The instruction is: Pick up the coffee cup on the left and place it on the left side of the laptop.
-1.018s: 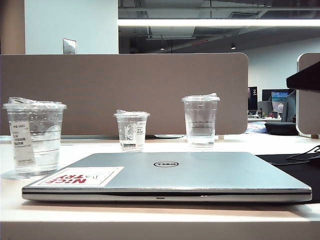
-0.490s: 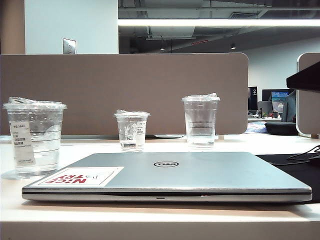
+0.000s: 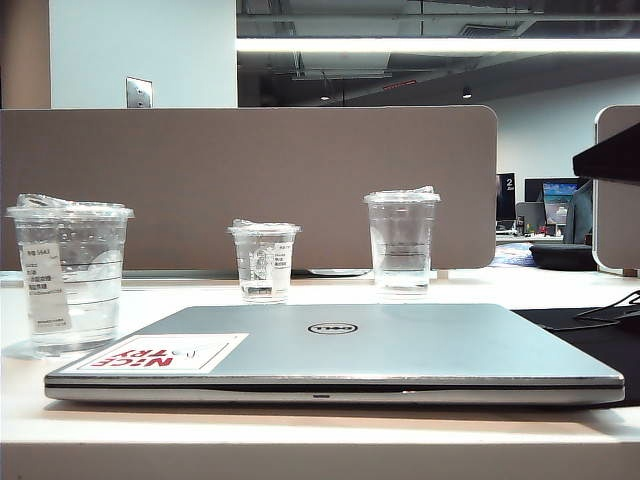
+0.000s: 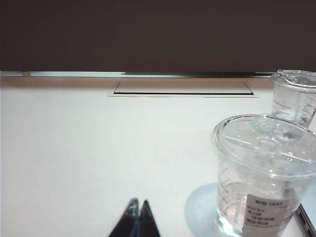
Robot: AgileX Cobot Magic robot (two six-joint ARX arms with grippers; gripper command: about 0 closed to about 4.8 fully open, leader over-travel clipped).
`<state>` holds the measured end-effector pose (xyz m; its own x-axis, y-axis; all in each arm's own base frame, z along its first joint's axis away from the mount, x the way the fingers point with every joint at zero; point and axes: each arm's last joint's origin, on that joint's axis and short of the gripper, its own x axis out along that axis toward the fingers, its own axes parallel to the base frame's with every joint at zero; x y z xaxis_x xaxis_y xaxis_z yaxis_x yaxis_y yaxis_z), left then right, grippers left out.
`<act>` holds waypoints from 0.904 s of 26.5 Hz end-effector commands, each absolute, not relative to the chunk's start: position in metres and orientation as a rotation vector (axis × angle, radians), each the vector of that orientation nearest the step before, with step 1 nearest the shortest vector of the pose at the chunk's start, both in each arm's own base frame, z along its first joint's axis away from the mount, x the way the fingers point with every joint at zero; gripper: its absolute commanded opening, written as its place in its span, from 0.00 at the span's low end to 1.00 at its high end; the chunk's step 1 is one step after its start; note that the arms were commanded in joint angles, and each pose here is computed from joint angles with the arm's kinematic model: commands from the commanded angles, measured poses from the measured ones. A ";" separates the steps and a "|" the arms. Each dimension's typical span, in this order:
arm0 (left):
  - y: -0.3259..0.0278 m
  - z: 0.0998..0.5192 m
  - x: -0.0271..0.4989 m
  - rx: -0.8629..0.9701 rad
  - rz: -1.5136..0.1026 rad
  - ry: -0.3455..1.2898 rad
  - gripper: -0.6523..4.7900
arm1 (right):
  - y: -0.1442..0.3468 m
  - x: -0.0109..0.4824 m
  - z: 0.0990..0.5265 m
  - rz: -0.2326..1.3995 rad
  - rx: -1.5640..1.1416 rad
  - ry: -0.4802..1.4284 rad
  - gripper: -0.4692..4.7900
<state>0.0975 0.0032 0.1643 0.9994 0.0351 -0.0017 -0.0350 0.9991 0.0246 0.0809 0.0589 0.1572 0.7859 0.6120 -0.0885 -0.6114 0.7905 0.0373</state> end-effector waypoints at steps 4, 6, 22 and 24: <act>0.003 0.166 0.097 0.019 0.036 -0.009 0.11 | 0.059 0.081 0.157 0.659 0.009 0.088 0.08; 0.003 0.166 0.097 0.019 0.036 -0.009 0.11 | 0.059 0.081 0.157 0.660 0.009 0.088 0.08; 0.003 0.166 0.097 0.019 0.036 -0.009 0.11 | 0.056 0.083 0.158 0.614 -0.048 0.059 0.08; 0.003 0.166 0.097 0.019 0.036 -0.007 0.11 | 0.048 0.086 0.160 0.514 -0.062 0.029 0.08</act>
